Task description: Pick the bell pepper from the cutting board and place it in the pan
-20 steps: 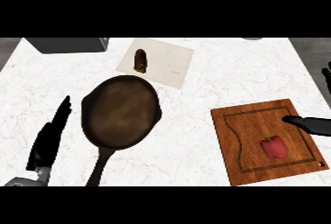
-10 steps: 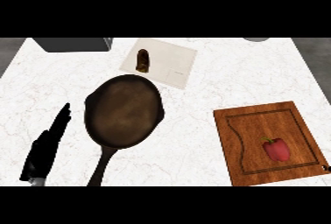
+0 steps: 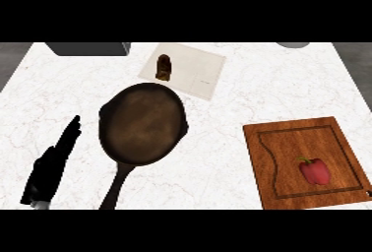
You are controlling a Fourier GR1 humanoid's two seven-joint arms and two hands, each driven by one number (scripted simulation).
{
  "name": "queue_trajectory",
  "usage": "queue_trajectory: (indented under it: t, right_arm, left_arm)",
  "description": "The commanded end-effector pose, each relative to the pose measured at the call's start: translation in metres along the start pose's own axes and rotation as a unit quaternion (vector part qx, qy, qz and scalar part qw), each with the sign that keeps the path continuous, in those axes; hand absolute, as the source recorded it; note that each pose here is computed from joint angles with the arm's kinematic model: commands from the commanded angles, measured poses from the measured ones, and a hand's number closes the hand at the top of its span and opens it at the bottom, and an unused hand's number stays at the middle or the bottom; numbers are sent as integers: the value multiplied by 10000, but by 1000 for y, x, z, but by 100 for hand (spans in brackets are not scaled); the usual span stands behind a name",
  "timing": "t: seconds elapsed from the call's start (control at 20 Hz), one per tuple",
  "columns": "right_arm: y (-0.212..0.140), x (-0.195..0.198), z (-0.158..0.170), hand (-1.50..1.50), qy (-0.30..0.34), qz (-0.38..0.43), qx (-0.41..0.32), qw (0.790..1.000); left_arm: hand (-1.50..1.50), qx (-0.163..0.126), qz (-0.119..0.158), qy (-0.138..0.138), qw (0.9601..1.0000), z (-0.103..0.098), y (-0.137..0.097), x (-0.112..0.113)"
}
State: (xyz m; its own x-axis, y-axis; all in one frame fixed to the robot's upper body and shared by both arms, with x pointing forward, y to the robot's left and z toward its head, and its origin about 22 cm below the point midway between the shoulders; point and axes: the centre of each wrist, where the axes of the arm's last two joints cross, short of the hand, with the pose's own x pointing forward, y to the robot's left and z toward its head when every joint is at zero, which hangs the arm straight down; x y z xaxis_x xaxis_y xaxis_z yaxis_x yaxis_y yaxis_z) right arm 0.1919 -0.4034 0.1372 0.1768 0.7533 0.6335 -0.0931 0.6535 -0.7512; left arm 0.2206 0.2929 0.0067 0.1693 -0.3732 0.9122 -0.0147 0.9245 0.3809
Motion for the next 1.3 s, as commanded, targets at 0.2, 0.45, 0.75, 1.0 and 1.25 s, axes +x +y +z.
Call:
queue_trajectory:
  t: [0.2, 0.45, 0.75, 1.0, 1.25]
  right_arm:
    - [-10, 56, -28, -150, 457, 534, 518, 9962]
    - [25, 69, -32, -150, 784, 842, 1102, 9872]
    - [49, 99, -49, -150, 1078, 1607, 1461, 9702]
    - [63, 105, -51, -150, 1531, 1849, 1808, 9538]
    - [89, 103, -64, -150, 1598, 1914, 1960, 9484]
  left_arm:
    - [0, 69, -48, -65, 9999, -10, -17, 1]
    - [0, -53, -6, 19, 10000, 8, -5, -1]
    - [0, -10, 8, 6, 10000, -10, -11, 5]
    - [0, -1, 23, -7, 10000, 4, -14, -4]
    - [0, -48, 33, -1, 10000, 9, -14, -9]
